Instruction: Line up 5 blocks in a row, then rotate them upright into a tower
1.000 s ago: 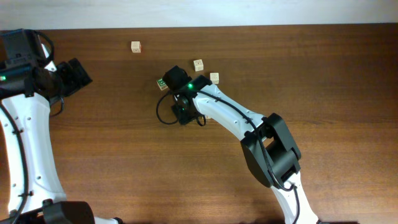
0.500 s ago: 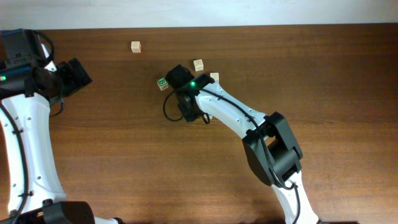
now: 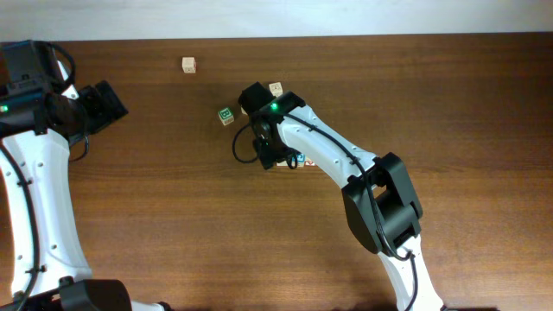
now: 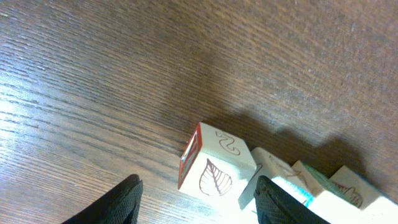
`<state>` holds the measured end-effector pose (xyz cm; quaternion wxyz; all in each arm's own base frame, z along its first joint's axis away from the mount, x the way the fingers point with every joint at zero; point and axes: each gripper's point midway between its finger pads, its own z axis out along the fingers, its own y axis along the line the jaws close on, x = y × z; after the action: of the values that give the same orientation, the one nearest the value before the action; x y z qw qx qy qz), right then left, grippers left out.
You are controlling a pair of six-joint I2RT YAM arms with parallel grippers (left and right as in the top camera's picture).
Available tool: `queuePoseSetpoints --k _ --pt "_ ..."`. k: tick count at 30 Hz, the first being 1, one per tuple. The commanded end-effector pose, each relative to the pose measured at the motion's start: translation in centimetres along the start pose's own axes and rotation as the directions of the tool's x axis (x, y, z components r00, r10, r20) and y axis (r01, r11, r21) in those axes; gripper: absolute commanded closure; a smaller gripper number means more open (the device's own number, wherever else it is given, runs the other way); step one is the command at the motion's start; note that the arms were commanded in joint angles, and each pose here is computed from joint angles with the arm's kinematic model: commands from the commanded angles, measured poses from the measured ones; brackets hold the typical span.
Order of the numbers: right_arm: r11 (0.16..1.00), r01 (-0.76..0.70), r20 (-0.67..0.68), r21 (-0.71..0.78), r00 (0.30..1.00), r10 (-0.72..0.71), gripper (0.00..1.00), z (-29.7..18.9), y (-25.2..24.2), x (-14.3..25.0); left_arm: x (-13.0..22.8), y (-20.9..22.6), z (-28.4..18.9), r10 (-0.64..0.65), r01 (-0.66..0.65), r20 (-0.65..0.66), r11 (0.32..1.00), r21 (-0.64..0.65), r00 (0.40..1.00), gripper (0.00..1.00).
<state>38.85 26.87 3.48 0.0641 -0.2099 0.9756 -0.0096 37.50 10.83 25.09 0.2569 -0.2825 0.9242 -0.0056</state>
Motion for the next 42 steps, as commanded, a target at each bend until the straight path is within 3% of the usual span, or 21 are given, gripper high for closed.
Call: queuePoseSetpoints --k 1,4,7,9,13,23,30,42 --pt "0.999 -0.028 0.004 -0.018 1.000 0.028 0.41 -0.2 -0.2 -0.6 -0.4 -0.3 -0.1 -0.012 0.011 0.006 1.000 0.012 1.000 0.01" --pt "0.996 -0.003 0.022 -0.084 1.000 0.005 0.47 -1.3 0.7 -1.4 -0.4 -0.3 -0.1 -0.012 0.011 0.006 1.000 0.013 1.000 0.01" --pt "0.983 0.005 0.038 -0.183 0.999 0.002 0.74 -2.2 2.6 -2.0 -0.4 -0.3 -0.1 -0.011 0.011 0.006 1.000 0.013 1.000 0.01" --pt "0.973 0.003 0.041 -0.229 0.999 0.007 0.85 -2.2 3.7 -2.1 -0.4 -0.3 -0.1 -0.011 0.011 0.006 1.000 0.013 1.000 0.01" --pt "0.984 -0.062 0.052 -0.166 0.996 0.071 0.93 -0.9 3.2 -2.4 -0.4 -0.3 -0.1 -0.012 0.011 0.006 1.000 0.013 1.000 0.01" --pt "0.987 -0.093 0.005 -0.127 0.995 0.095 0.96 2.2 2.8 -1.8 -0.4 -0.3 -0.1 -0.011 0.011 0.006 1.000 0.013 1.000 0.01" --pt "0.989 -0.148 0.020 0.008 0.989 0.147 0.96 2.4 0.4 -1.7 -0.4 -0.3 -0.1 -0.011 0.011 0.006 1.000 0.013 1.000 0.01" --pt "0.987 -0.157 0.005 0.045 0.988 0.157 0.96 2.4 -0.6 -1.2 -0.4 -0.3 -0.1 -0.011 0.011 0.006 1.000 0.012 1.000 0.01"
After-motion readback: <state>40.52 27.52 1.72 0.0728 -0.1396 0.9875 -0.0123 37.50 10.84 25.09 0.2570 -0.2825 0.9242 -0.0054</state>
